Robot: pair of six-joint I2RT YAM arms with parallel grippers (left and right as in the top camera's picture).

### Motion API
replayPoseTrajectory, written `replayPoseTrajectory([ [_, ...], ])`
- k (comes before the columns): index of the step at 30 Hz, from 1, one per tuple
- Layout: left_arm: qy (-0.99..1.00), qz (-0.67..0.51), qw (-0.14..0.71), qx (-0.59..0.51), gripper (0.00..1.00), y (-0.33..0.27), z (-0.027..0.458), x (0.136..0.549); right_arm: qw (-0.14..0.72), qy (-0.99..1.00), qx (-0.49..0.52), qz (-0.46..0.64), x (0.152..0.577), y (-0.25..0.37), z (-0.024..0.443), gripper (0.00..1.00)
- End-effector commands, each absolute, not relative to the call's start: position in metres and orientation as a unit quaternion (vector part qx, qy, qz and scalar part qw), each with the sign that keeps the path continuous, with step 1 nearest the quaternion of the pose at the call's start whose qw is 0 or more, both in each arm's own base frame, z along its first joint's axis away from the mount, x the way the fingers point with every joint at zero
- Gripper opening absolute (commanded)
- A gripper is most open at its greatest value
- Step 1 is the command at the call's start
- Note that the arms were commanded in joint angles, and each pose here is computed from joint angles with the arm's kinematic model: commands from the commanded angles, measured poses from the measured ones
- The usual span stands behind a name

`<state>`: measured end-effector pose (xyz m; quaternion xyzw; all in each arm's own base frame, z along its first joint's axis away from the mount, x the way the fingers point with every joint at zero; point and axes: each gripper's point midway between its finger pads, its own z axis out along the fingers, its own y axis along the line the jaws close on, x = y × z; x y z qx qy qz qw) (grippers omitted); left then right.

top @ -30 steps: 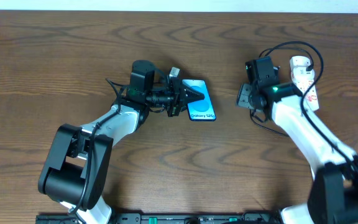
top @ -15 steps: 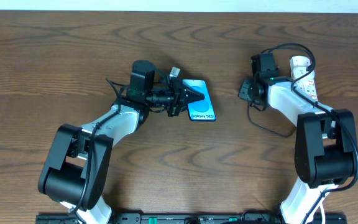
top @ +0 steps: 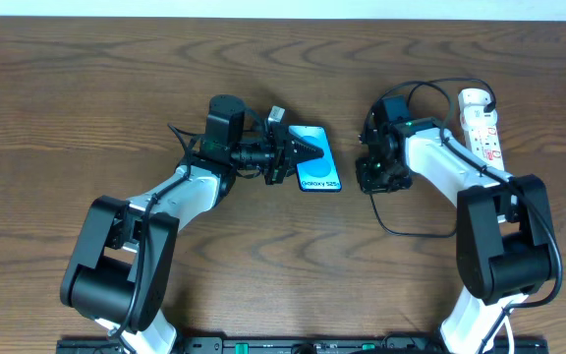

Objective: Plug charger to phone and switch on socket
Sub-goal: 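Reach the right gripper to the black cable and grasp the USB-C plug, then carry the USB-C plug with the right gripper toward the phone's bottom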

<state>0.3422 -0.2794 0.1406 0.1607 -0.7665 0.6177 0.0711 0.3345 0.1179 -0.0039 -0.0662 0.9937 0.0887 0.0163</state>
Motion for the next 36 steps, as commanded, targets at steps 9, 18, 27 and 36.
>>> replayPoseTrajectory([
  [9, -0.762, 0.632, 0.061, 0.128, 0.08, -0.283, 0.16, 0.343, 0.111, 0.982, 0.153, -0.026, 0.378, 0.07, -0.039, 0.67],
  [18, -0.762, 0.632, 0.061, 0.128, 0.07, -0.283, 0.16, 0.343, 0.125, 0.975, 0.182, -0.013, 0.386, 0.069, -0.04, 0.5],
  [27, -0.762, 0.632, 0.061, 0.128, 0.07, -0.283, 0.16, 0.343, 0.074, 0.992, 0.105, 0.018, 0.366, 0.103, -0.067, 0.23],
  [36, -0.762, 0.632, 0.061, 0.128, 0.08, -0.283, 0.16, 0.343, 0.053, 0.995, 0.087, 0.017, 0.356, 0.107, -0.077, 0.01],
])
